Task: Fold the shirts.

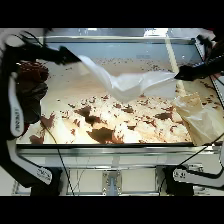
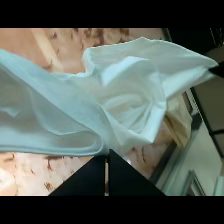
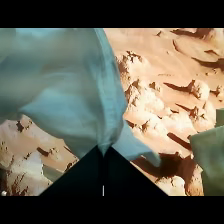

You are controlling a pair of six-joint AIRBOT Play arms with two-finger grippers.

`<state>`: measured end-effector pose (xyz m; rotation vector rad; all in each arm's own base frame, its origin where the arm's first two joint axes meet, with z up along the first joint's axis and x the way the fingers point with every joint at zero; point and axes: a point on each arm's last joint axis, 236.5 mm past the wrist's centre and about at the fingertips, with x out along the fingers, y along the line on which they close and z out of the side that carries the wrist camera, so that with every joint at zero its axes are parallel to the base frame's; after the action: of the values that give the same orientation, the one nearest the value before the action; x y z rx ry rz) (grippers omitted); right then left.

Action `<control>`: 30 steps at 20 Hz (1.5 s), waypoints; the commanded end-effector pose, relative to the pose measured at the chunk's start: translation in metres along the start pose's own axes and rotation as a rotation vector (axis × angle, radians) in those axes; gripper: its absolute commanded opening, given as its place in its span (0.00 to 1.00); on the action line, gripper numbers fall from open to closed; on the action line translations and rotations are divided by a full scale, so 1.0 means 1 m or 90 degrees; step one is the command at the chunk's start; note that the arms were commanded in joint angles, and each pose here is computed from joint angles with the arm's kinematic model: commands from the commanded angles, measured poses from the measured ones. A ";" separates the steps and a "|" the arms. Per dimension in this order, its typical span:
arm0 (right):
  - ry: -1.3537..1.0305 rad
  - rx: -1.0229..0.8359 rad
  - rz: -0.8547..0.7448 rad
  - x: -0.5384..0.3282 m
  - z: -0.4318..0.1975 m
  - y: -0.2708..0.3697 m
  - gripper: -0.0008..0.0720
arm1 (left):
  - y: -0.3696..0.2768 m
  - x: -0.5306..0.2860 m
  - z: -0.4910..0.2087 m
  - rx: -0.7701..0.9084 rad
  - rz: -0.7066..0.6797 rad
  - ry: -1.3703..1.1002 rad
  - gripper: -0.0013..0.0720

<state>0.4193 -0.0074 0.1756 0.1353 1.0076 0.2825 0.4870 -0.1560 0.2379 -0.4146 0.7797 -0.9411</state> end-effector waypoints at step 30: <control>-0.348 -0.101 -0.172 -0.235 0.032 0.053 0.04 | -0.104 -0.238 0.038 0.203 0.534 -0.277 0.02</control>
<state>0.3401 -0.0189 0.3869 -0.0280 0.4661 0.1235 0.3886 -0.0077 0.4121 -0.0051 0.3534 -0.1491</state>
